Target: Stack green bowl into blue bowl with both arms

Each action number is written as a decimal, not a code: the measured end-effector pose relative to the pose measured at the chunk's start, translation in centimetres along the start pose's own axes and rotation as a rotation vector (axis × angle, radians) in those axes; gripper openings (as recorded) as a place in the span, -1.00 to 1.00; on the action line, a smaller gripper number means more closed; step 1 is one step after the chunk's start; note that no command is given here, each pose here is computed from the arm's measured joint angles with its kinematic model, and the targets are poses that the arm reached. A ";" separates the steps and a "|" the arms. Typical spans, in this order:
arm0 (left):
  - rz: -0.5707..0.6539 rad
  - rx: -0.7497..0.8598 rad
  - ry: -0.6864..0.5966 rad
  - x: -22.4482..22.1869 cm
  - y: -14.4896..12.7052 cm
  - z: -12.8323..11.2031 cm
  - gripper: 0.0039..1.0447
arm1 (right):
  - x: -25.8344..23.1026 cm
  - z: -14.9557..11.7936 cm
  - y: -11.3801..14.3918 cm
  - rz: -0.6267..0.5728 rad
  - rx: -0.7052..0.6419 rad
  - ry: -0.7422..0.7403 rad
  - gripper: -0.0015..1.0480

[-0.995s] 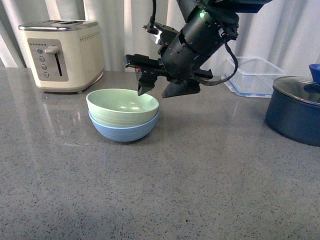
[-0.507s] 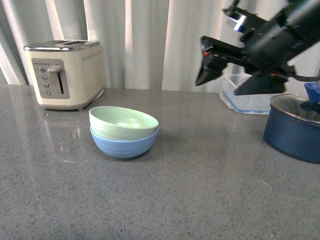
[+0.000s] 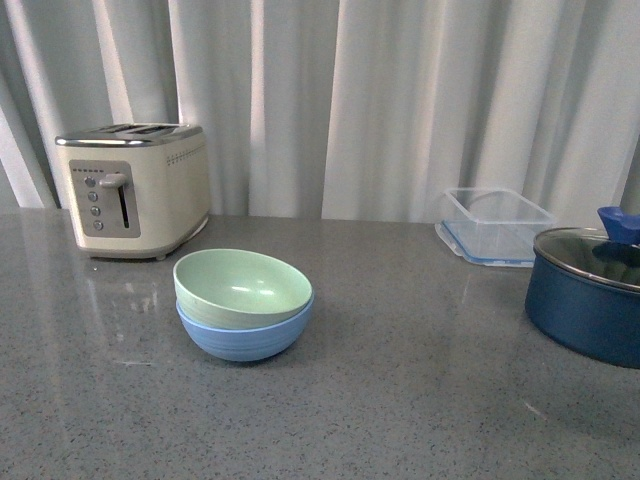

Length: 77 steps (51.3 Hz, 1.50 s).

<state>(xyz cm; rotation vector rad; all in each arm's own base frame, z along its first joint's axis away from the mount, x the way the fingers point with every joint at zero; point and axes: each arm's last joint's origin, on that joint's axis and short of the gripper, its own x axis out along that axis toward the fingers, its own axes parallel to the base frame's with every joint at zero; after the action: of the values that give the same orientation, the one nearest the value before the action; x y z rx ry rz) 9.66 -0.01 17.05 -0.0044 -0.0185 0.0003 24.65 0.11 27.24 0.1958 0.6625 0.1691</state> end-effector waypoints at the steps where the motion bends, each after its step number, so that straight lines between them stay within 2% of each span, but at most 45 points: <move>1: 0.000 0.000 0.000 0.0 0.0 0.0 0.87 | -0.1 0.0 0.0 -0.001 0.000 -0.006 0.81; 4: 0.000 0.000 0.000 0.0 0.0 0.0 0.87 | 0.0 -0.1 -0.1 -0.018 -0.011 -0.021 0.79; 5: 0.000 0.000 0.000 0.0 0.0 0.0 0.87 | 0.2 -0.3 -0.1 -0.046 -0.038 -0.078 0.74; 8: 0.000 0.000 0.000 0.0 0.0 0.0 0.87 | 0.7 -1.9 -0.5 -0.161 -0.123 -0.361 0.48; 10: 0.000 0.000 0.000 0.0 0.0 0.0 0.87 | 0.4 -3.1 -0.7 -0.173 -0.150 -0.495 0.31; 14: 0.000 0.000 0.000 0.0 0.0 0.0 0.87 | -0.6 -4.7 -0.7 -0.167 -0.178 -0.654 -0.03; 19: 0.000 0.000 0.000 0.0 0.0 0.0 0.87 | -0.9 -6.7 -0.8 -0.169 -0.185 -0.664 -0.40; 29: 0.000 0.000 0.000 0.0 0.0 0.0 0.87 | -1.3 -9.3 -1.1 -0.170 -0.189 -0.651 -0.97; 48: 0.000 0.000 0.000 0.0 0.0 0.0 0.87 | -2.4 -13.0 -1.3 -0.171 -0.192 -0.653 -0.98; 77: 0.000 0.000 0.000 0.0 0.0 0.0 0.87 | -3.4 -15.8 -1.4 -0.170 -0.193 -0.666 -0.98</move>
<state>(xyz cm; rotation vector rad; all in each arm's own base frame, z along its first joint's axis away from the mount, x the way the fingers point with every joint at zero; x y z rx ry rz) 9.66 -0.01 17.05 -0.0044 -0.0181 0.0003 12.32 -0.02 16.76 0.0025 -0.0029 -0.0015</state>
